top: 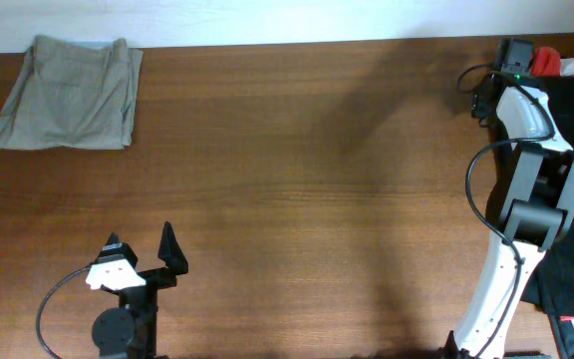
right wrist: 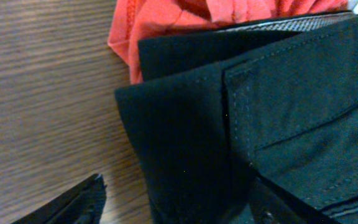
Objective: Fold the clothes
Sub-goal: 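Grasp the black trousers at the waistband with the right gripper, then pull the black trousers left and lay them flat mid-table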
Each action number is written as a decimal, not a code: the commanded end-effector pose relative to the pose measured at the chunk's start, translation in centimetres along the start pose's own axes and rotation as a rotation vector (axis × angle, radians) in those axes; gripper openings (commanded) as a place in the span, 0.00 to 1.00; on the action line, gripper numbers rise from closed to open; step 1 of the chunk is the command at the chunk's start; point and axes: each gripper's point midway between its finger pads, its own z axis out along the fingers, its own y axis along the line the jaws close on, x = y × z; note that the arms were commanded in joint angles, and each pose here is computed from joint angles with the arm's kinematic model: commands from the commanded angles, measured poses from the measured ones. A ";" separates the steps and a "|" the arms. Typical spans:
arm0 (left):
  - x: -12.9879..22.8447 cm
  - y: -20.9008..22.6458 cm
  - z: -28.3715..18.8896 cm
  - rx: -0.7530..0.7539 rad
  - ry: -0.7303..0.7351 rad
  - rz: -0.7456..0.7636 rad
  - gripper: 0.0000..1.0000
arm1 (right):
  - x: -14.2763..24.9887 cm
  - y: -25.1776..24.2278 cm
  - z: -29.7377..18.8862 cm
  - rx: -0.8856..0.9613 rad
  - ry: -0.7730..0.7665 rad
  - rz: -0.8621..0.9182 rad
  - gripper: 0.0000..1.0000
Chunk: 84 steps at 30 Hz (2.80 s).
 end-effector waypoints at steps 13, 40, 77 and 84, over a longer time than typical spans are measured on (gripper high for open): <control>0.2 0.2 0.0 -0.005 -0.001 0.016 0.99 | 1.1 0.5 2.3 -0.003 0.023 -0.010 0.67; 0.2 0.2 0.0 -0.005 -0.001 0.016 0.99 | -8.0 -10.3 -14.5 0.214 -0.286 0.335 0.04; 0.2 0.2 0.0 -0.005 0.000 0.016 0.99 | 14.3 47.1 -49.6 -1.191 -0.171 -0.476 0.29; 0.2 0.2 0.0 -0.005 -0.001 0.016 0.99 | 9.4 42.9 -47.0 -1.134 -0.176 -0.372 0.79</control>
